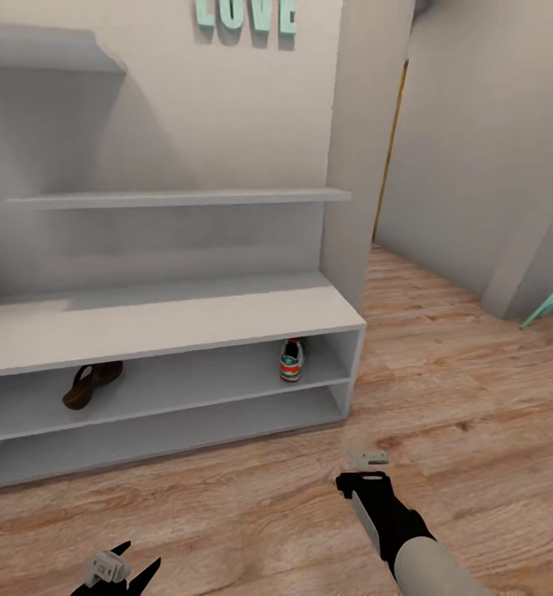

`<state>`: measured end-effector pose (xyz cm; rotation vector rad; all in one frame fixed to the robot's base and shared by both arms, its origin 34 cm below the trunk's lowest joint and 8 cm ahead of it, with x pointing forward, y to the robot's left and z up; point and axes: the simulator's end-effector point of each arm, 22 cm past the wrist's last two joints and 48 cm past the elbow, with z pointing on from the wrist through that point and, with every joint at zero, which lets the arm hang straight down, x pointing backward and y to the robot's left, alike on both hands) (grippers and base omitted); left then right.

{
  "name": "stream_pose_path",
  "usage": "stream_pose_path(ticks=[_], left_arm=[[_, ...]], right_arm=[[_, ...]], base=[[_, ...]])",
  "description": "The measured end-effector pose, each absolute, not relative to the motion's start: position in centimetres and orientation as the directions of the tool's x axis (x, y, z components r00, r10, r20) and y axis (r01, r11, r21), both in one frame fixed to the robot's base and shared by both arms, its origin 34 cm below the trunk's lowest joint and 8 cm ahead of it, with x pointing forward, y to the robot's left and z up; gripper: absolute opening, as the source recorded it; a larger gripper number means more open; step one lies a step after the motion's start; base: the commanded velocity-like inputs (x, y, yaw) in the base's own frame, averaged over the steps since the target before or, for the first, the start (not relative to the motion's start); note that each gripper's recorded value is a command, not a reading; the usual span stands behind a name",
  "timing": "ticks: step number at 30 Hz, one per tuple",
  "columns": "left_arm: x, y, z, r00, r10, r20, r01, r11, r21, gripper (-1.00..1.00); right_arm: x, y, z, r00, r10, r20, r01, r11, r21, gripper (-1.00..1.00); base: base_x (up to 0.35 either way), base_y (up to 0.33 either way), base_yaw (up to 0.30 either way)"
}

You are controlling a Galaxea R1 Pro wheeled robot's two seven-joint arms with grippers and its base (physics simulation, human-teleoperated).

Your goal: Pick up the two gym shoes and the two sandals from the corridor floor and place them onto the hallstand (shoe rack) in the corridor, making sure they are on the rack and not on the floor. Arrange them so the two gym shoes are next to each other and the two sandals are next to each other.

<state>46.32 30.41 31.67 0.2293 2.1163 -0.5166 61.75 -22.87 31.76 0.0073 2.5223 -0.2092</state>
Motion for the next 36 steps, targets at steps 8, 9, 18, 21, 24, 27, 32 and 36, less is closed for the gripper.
stream_pose_path(ticks=[8, 9, 18, 21, 24, 27, 32, 36], left_arm=[[46.6, 30.7, 33.0, -0.573, -0.037, -0.818, 0.338, 0.899, -0.278, 1.0], [46.6, 30.7, 33.2, -0.575, -0.039, -0.817, 0.333, 0.901, -0.277, 1.0], [47.2, 32.3, 34.5, -0.58, -0.056, -0.812, 0.27, 0.928, -0.256, 1.0], [47.4, 32.9, 35.0, -0.58, -0.062, -0.812, 0.247, 0.937, -0.248, 1.0], [47.5, 33.1, 35.4, -0.583, -0.066, -0.81, 0.233, 0.941, -0.244, 1.0], [47.1, 33.6, 34.9, -0.597, -0.078, -0.798, 0.201, 0.949, -0.242, 1.0], [46.4, 33.9, 33.9, -0.615, -0.094, -0.783, 0.165, 0.956, -0.244, 1.0], [45.9, 33.4, 32.8, -0.629, -0.119, -0.768, 0.109, 0.965, -0.238, 1.0]], right_arm=[[59.2, -25.7, 30.0, -0.809, -0.059, -0.585, 0.019, 0.992, -0.126, 1.0], [58.8, -26.1, 29.8, -0.807, -0.062, -0.587, 0.016, 0.992, -0.126, 1.0], [55.3, -30.6, 28.9, -0.776, -0.087, -0.624, 0.01, 0.988, -0.151, 1.0], [54.1, -30.9, 28.8, -0.774, -0.089, -0.627, 0.007, 0.989, -0.148, 1.0], [53.1, -30.8, 28.7, -0.779, -0.088, -0.621, 0.002, 0.99, -0.143, 1.0], [52.0, -30.8, 28.5, -0.766, -0.087, -0.637, 0.001, 0.991, -0.137, 1.0], [51.1, -31.9, 28.2, -0.758, -0.09, -0.646, 0.008, 0.989, -0.147, 1.0], [50.3, -35.1, 28.2, -0.759, 0.0, -0.651, 0.113, 0.985, -0.131, 1.0]], base=[[0.0, 0.0, -0.274], [0.0, 0.0, -0.273], [0.0, 0.0, -0.272], [0.0, 0.0, -0.267], [0.0, 0.0, -0.261], [0.0, 0.0, -0.256], [0.0, 0.0, -0.256], [0.0, 0.0, -0.255]])
